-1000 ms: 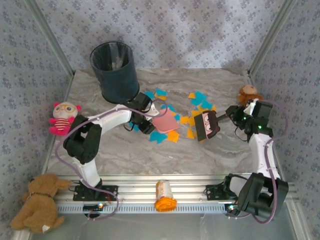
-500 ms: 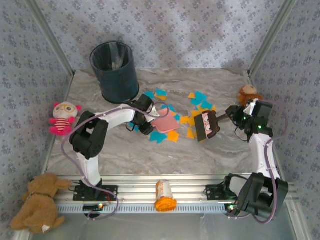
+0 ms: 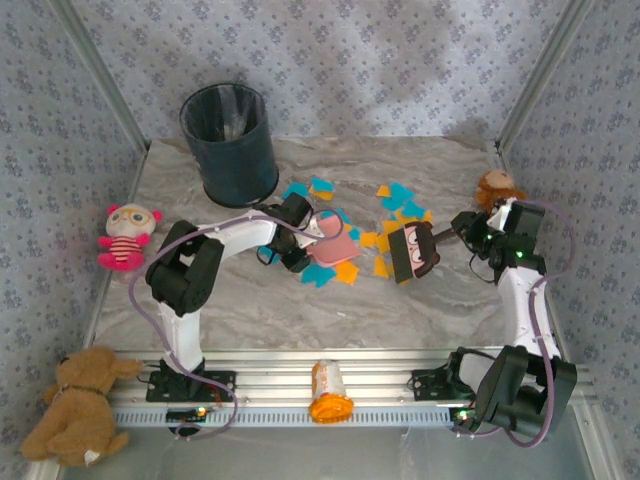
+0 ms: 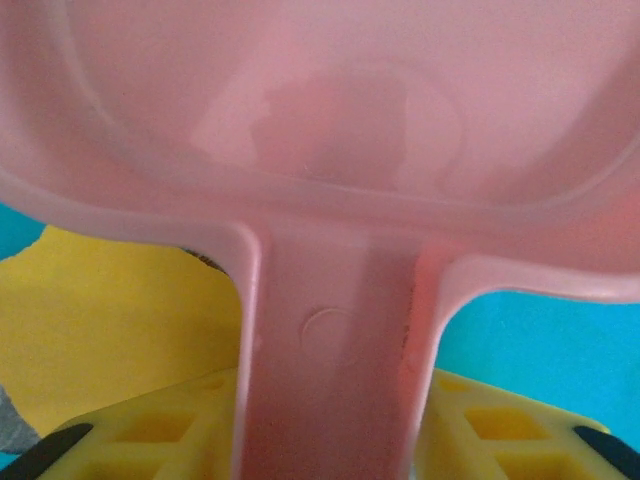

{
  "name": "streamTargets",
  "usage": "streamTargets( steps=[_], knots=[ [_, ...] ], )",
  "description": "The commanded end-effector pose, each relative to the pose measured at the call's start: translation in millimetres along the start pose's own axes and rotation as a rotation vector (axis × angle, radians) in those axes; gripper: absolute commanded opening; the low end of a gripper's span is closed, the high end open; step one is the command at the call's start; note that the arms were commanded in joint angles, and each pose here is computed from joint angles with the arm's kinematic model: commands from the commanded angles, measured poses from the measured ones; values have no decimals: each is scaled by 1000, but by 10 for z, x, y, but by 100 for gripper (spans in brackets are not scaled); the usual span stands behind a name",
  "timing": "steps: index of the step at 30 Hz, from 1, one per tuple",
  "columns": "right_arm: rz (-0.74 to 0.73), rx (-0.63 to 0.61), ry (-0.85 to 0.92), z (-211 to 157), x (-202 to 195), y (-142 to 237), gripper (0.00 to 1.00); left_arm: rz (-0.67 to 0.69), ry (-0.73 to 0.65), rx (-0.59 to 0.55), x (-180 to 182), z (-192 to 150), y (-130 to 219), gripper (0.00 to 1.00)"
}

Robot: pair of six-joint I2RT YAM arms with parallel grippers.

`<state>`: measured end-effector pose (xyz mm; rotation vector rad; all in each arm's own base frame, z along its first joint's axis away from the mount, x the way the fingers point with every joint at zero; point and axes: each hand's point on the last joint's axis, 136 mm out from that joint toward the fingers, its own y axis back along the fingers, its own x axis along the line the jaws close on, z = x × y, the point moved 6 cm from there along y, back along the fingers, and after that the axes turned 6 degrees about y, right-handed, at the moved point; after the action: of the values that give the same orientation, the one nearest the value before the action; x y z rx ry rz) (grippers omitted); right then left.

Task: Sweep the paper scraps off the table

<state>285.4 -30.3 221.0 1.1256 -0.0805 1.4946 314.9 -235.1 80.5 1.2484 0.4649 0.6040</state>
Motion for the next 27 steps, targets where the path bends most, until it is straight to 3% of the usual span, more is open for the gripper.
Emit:
streamTargets(
  steps=[1, 5, 10, 14, 19, 27],
  knots=[
    [5, 7, 17, -29, 5, 6, 0, -7, -24, 1, -10, 73, 15, 32],
    [3, 12, 16, -37, -1, -2, 0, 5, -27, 1, 4, 69, 57, 14],
    [9, 13, 19, -23, 13, -9, 0, 34, -51, -43, -6, 94, 258, 0],
    [18, 18, 23, -7, 40, -20, 0, 3, -109, -79, -78, 99, 491, 0],
    [30, 23, 36, 1, 90, -44, 0, -86, -189, -19, -215, -1, 641, 0],
    [39, 44, 48, -32, 105, -99, 0, -143, -214, 50, -282, -118, 574, 0]
  ],
)
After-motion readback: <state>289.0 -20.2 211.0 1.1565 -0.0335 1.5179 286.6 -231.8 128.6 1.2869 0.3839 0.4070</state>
